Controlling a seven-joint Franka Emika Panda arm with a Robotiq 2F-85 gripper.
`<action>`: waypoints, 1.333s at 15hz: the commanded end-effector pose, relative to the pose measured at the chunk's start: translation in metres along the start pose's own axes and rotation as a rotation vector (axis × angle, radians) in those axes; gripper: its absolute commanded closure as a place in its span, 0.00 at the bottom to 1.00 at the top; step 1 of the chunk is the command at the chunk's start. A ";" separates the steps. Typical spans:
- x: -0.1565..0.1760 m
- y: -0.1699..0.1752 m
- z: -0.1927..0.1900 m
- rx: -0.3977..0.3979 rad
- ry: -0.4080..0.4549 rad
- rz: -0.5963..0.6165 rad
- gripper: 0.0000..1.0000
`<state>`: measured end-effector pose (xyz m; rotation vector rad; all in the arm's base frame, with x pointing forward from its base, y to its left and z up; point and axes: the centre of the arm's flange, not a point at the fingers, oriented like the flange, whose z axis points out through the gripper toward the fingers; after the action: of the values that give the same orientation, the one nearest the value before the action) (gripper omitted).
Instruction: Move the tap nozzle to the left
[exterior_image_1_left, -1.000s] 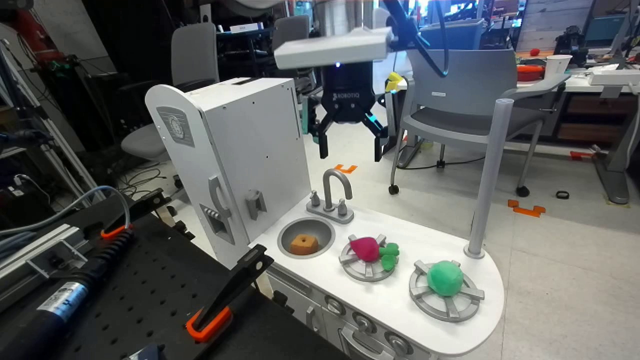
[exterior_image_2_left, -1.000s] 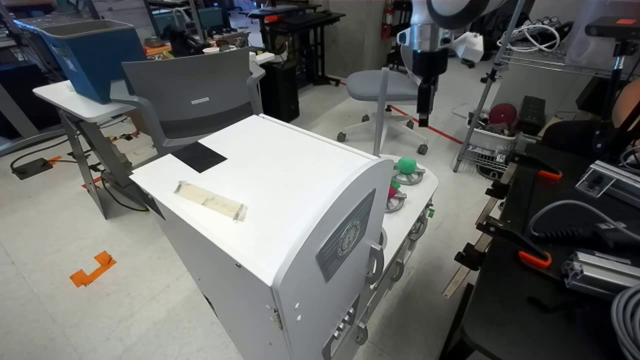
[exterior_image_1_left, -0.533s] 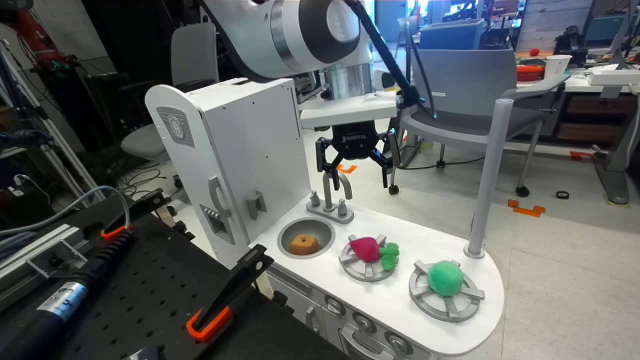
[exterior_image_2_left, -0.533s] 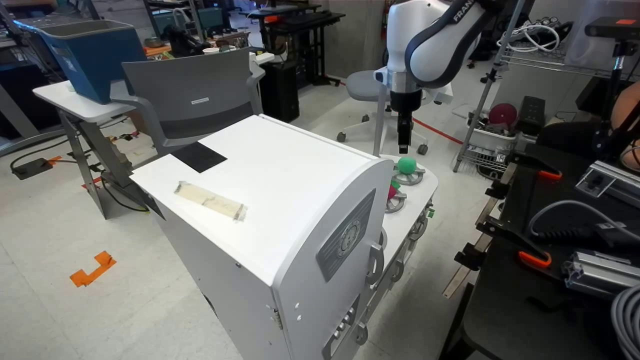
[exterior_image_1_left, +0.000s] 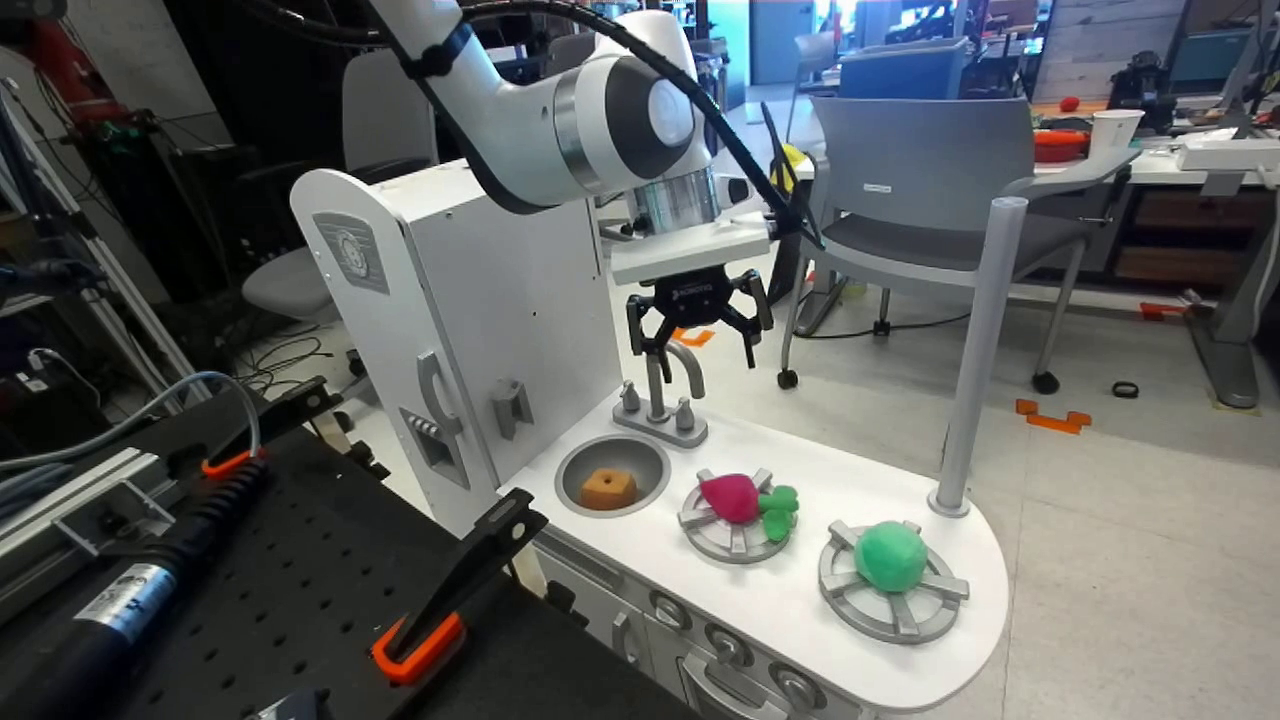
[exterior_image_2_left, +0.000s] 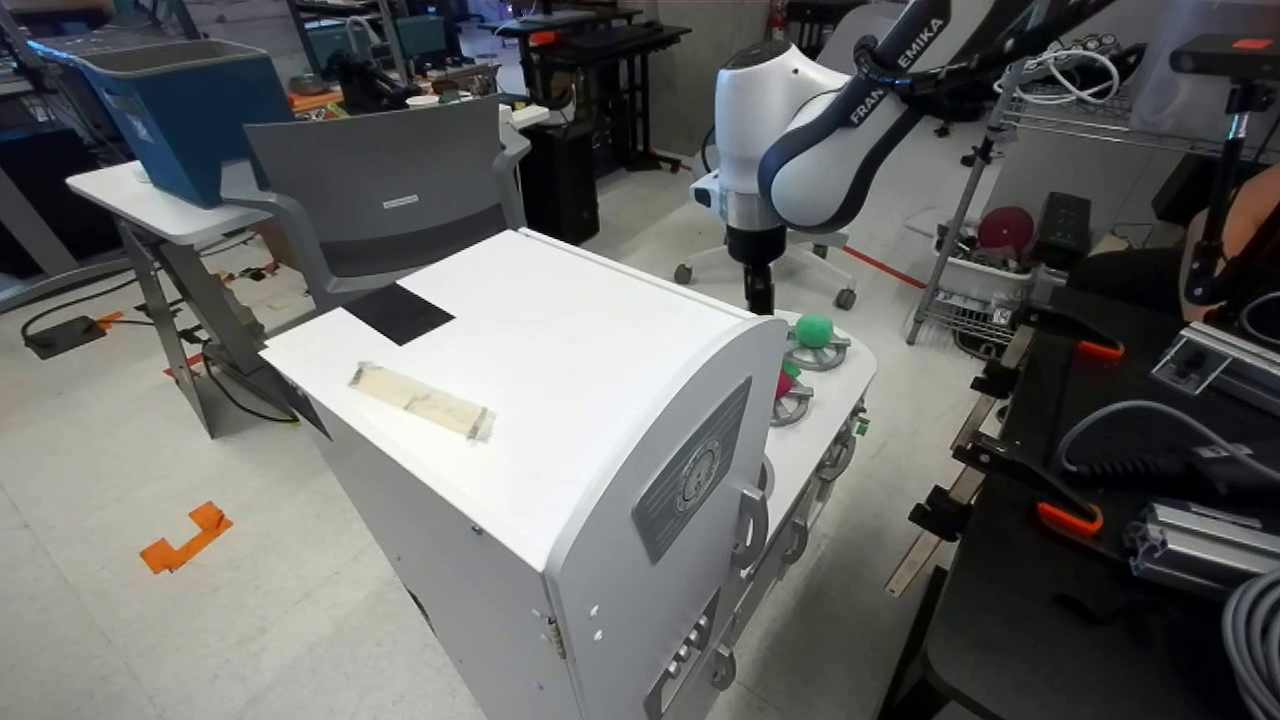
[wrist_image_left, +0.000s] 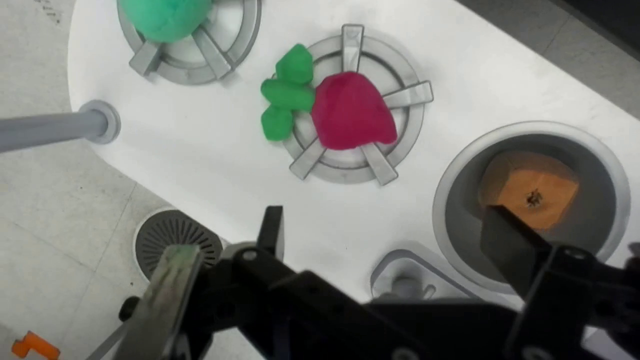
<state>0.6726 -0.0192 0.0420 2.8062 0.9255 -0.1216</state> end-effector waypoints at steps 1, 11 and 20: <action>0.049 0.011 0.017 -0.087 0.028 -0.054 0.00; 0.109 -0.037 0.056 -0.104 -0.038 -0.141 0.00; 0.129 -0.070 0.055 -0.062 -0.143 -0.166 0.48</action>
<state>0.7179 0.0902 -0.0315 2.6225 1.1142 -0.2396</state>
